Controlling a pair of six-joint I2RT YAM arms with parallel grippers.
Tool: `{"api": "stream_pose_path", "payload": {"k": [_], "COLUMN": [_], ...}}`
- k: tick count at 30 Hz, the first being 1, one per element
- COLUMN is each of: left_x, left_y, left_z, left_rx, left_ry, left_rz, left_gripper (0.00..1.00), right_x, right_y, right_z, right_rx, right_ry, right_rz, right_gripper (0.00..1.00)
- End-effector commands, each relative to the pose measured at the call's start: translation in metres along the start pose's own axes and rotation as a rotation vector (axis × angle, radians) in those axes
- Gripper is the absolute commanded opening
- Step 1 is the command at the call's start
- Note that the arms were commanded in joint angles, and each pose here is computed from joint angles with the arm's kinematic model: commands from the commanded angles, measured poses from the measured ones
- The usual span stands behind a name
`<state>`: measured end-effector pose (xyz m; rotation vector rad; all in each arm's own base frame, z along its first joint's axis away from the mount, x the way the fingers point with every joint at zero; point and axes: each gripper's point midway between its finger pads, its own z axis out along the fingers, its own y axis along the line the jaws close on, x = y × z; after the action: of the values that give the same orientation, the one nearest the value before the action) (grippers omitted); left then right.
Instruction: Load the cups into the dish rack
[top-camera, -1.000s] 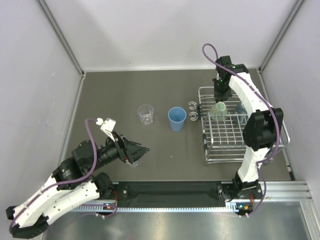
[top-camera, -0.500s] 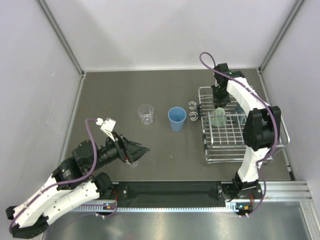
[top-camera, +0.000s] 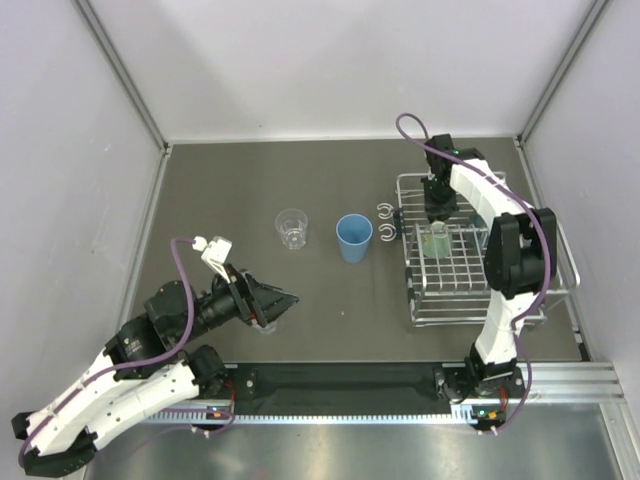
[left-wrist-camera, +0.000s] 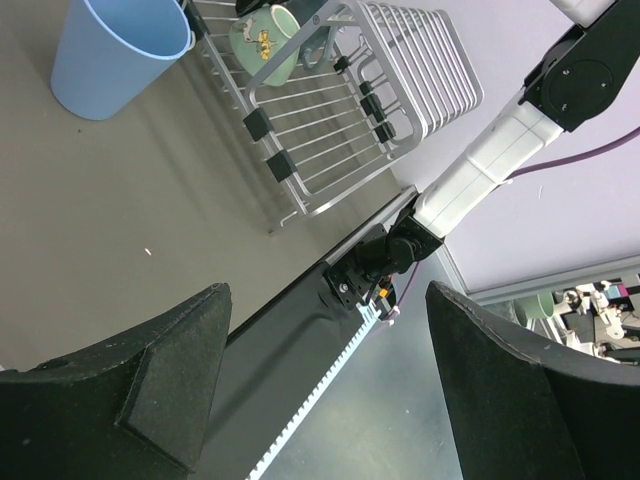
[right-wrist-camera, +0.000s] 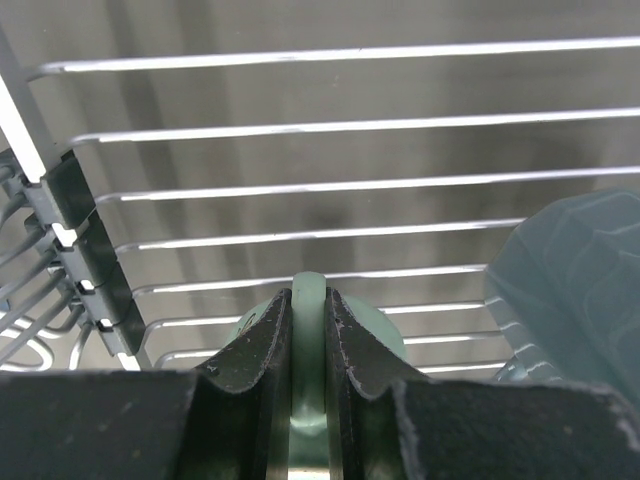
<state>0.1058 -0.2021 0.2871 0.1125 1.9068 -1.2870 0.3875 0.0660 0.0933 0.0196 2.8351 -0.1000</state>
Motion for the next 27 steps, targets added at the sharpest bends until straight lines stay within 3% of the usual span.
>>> {"api": "stream_pose_path", "payload": {"k": [1, 13, 20, 27], "left_x": [-0.003, -0.005, -0.003, -0.003], "left_y": [-0.003, -0.005, -0.003, -0.004], "left_z": [-0.002, -0.002, -0.003, -0.002], "left_rx": [0.008, 0.005, -0.005, -0.008], "left_ry": [-0.006, -0.003, 0.0, 0.008], "left_rz": [-0.001, 0.005, -0.002, -0.008], "left_gripper": [0.84, 0.84, 0.84, 0.83], "right_x": [-0.004, 0.002, 0.004, 0.001], "right_y": [-0.007, -0.006, -0.006, -0.005], "right_z": [0.003, 0.012, 0.01, -0.002], "right_rx": [0.025, 0.037, 0.036, 0.025], "right_ry": [-0.016, 0.006, 0.009, -0.018], "right_rz": [-0.004, -0.011, -0.016, -0.01], "right_gripper": [0.01, 0.11, 0.37, 0.5]}}
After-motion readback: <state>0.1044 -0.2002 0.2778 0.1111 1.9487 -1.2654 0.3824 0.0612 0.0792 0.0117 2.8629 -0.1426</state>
